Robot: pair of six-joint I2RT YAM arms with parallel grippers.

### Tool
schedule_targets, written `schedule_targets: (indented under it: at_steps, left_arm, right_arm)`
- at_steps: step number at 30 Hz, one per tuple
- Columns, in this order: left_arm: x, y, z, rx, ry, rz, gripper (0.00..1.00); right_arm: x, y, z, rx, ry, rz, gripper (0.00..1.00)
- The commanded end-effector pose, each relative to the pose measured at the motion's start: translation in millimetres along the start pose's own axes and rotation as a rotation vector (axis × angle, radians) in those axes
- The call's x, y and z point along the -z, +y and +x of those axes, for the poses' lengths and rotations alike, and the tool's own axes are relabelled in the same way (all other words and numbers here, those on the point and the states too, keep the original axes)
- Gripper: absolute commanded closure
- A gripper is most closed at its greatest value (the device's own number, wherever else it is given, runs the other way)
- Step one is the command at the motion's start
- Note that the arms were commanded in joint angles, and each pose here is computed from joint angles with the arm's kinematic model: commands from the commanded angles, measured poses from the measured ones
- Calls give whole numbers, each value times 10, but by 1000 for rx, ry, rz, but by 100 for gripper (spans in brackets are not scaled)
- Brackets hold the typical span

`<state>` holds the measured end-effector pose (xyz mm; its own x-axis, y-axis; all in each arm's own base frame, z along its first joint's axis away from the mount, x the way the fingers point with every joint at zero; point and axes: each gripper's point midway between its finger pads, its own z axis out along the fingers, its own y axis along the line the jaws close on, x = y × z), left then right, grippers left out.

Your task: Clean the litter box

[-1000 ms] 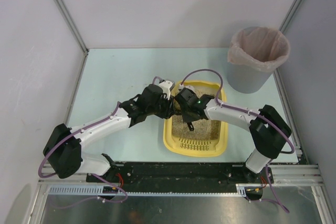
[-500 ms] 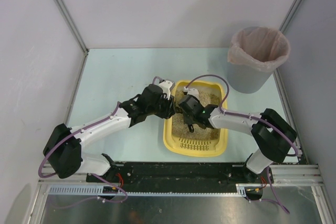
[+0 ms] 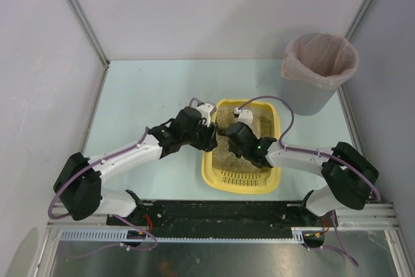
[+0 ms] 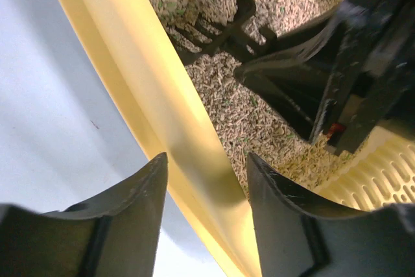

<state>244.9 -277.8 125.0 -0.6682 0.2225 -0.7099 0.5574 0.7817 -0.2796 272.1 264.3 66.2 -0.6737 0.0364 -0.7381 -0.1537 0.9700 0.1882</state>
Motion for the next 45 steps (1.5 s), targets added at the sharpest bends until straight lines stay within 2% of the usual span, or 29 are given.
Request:
schedule_targets:
  at_steps: [1, 6, 14, 22, 25, 29, 34, 37, 38, 40, 43, 45]
  left_arm:
    - [110, -107, 19, 20, 1, 47, 41]
    - [187, -143, -83, 28, -35, 55, 28]
    - [360, -181, -291, 28, -113, 57, 23]
    - [585, -29, -698, -30, -228, 10, 21]
    - [684, 61, -910, -66, -278, -24, 16]
    - [783, 247, -1129, -141, -334, -126, 1]
    - [836, 452, -1237, -184, -353, -219, 0]
    - [862, 496, -1219, -204, -352, -232, 0]
    - [871, 512, -1222, -212, -355, -241, 0]
    - [867, 536, -1200, -213, -350, -251, 0]
    - [828, 569, -1177, -214, -337, -262, 0]
    - [806, 591, -1140, -215, -326, -267, 0]
  right_arm:
    - [140, -85, -520, -104, -230, 57, 100]
    - [193, -169, -443, -101, -234, 59, 100]
    - [263, -162, -289, -46, -256, 53, 100]
    - [608, -164, -281, 3, -381, 22, 100]
    - [740, -173, -247, 28, -412, 12, 100]
    - [914, -370, -169, 47, -479, 73, 100]
    - [1094, -281, -109, 99, -528, 34, 100]
    - [1120, -478, -73, 89, -527, 91, 100]
    - [1137, -350, -70, 87, -521, 22, 100]
    - [1147, -279, -32, 137, -517, 8, 100]
    - [1145, -606, -10, 80, -523, 153, 100]
    - [1162, -367, -33, 74, -517, 30, 100]
